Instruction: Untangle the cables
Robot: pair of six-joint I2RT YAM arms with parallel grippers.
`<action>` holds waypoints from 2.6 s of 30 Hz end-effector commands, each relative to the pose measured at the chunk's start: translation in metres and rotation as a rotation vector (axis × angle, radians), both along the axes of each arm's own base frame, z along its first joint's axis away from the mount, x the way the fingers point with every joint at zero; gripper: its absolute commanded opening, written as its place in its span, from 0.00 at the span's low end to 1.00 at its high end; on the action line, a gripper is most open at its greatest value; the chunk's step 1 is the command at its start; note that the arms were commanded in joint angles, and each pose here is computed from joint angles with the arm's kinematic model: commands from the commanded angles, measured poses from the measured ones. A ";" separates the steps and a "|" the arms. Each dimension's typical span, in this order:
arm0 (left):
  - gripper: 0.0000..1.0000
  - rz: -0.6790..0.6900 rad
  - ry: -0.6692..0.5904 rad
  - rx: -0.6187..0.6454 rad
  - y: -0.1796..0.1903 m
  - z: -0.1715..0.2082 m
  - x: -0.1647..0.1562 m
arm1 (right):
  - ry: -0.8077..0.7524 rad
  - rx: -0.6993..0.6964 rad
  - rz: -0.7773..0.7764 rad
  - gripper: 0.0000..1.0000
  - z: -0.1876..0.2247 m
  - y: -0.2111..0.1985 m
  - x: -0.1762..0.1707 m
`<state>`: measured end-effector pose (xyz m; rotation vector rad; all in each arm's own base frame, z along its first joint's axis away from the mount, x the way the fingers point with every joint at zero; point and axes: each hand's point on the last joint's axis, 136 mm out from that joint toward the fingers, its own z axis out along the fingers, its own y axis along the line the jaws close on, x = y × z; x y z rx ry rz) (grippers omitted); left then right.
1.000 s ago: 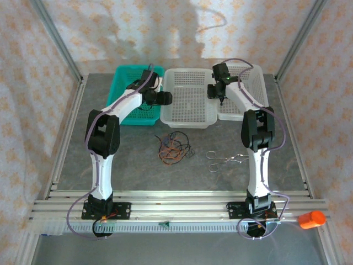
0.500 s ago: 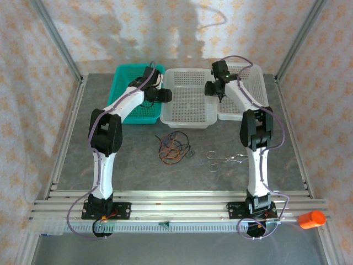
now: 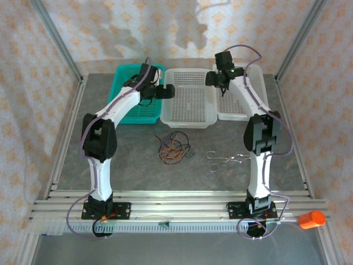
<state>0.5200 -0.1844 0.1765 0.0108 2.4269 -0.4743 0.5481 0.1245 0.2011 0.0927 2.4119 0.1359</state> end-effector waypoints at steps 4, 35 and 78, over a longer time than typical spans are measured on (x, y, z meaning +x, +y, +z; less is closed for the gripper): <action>0.99 0.014 -0.128 -0.072 -0.005 0.048 -0.045 | -0.003 0.017 -0.049 0.52 0.026 -0.006 -0.085; 0.98 0.111 -0.148 -0.081 -0.006 0.025 -0.131 | 0.074 0.187 -0.149 0.34 -0.093 0.039 -0.226; 0.96 0.125 -0.279 -0.156 -0.021 0.067 -0.155 | -0.222 0.194 -0.221 0.39 0.012 -0.020 -0.189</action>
